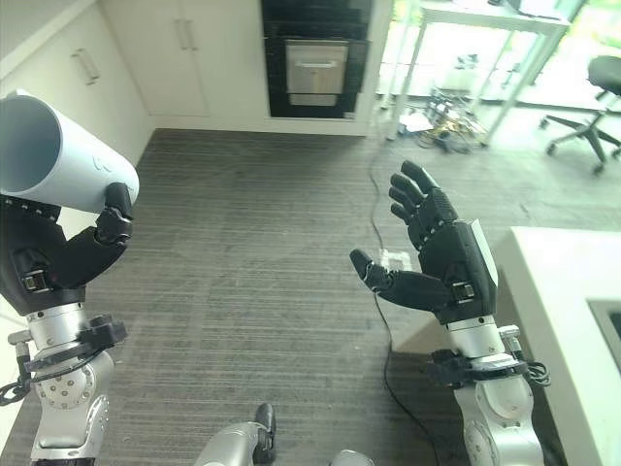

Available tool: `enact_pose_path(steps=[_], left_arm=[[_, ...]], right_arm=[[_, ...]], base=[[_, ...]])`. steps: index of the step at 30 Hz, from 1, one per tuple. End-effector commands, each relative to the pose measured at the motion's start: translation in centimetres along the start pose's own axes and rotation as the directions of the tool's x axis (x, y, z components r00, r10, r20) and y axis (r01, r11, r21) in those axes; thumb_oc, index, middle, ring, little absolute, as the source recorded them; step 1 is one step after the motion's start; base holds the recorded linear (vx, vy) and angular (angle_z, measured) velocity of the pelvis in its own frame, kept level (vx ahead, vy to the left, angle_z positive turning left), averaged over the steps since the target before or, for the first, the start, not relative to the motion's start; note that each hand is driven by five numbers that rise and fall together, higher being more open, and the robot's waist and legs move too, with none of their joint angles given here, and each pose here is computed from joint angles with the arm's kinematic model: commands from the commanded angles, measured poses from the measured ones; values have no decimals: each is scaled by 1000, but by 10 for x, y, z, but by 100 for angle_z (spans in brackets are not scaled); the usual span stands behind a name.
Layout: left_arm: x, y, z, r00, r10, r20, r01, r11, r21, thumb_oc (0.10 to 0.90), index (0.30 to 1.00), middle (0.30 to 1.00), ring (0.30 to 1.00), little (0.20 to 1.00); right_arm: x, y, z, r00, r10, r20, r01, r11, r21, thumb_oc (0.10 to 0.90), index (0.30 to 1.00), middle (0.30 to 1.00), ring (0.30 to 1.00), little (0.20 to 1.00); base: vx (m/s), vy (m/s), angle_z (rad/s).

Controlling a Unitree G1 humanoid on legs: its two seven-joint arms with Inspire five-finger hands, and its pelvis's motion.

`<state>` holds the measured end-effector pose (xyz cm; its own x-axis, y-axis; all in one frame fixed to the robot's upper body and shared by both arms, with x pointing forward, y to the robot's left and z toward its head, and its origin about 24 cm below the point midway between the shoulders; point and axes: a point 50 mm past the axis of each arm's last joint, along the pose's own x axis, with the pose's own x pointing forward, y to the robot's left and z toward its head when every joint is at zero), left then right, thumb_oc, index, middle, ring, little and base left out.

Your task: Place the dishes in the dishwasher.

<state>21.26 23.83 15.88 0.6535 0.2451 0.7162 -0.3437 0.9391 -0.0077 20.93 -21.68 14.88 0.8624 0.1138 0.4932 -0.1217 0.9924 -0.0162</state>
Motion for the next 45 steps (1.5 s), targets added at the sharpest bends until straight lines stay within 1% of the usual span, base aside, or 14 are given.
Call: enact_pose_path(steps=[1,3,8,13,16,18,21,25,27,31,35,38,41,45], left_arm=[[14,-3,38,972,-64,225,65,998,4,400,300,300,300,300],[18,-4,36,975,-58,215,60,998,-3,400,300,300,300,300],[20,-5,35,972,-81,220,75,997,37,400,300,300,300,300],[14,-5,34,976,-84,201,74,996,56,400,300,300,300,300],[14,-5,33,981,-78,180,73,997,35,400,300,300,300,300],[15,-8,31,985,-85,153,87,996,-10,400,300,300,300,300],[11,-6,31,989,-57,137,66,996,-59,400,300,300,300,300],[5,-2,33,991,-55,122,64,995,-71,400,300,300,300,300],[0,-6,32,988,-73,135,80,996,-47,400,300,300,300,300],[-4,-1,31,990,-67,125,71,997,-31,400,300,300,300,300],[-11,6,31,991,-58,117,59,998,-3,400,300,300,300,300],[-12,7,32,990,-47,136,47,999,2,400,300,300,300,300],[-4,3,32,984,-59,169,48,997,68,400,300,300,300,300],[6,0,33,978,-113,177,103,992,66,400,300,300,300,300]], right_arm=[[11,5,18,986,40,163,-32,998,-55,800,900,900,900,900],[12,2,17,988,35,151,-28,998,-51,800,900,900,900,900],[8,-9,22,985,29,168,-23,999,-40,800,900,900,900,900],[7,1,16,987,51,149,-48,998,-27,800,900,900,900,900],[12,5,16,987,63,146,-58,998,-38,800,900,900,900,900],[15,7,16,987,70,145,-63,997,-51,800,900,900,900,900],[11,2,18,991,72,115,-65,995,-69,800,900,900,900,900],[3,-6,21,992,80,97,-73,994,-78,800,900,900,900,900],[2,-9,20,993,80,91,-71,993,-94,800,900,900,900,900],[7,-9,18,992,88,89,-80,993,-84,800,900,900,900,900],[1,-6,18,990,108,85,-102,992,-76,800,900,900,900,900],[4,-7,20,988,123,96,-116,990,-78,800,900,900,900,900],[4,-3,25,983,135,126,-129,990,-52,800,900,900,900,900],[4,-1,25,987,68,143,-63,997,-38,800,900,900,900,900]], base=[[123,83,3],[202,-91,-39],[284,-160,-13],[413,-230,27],[376,-282,6],[328,-229,-2],[386,-265,12],[269,-235,5],[210,-187,-14],[180,90,-29],[294,183,-36],[295,229,-35],[442,431,-34],[259,200,4]])
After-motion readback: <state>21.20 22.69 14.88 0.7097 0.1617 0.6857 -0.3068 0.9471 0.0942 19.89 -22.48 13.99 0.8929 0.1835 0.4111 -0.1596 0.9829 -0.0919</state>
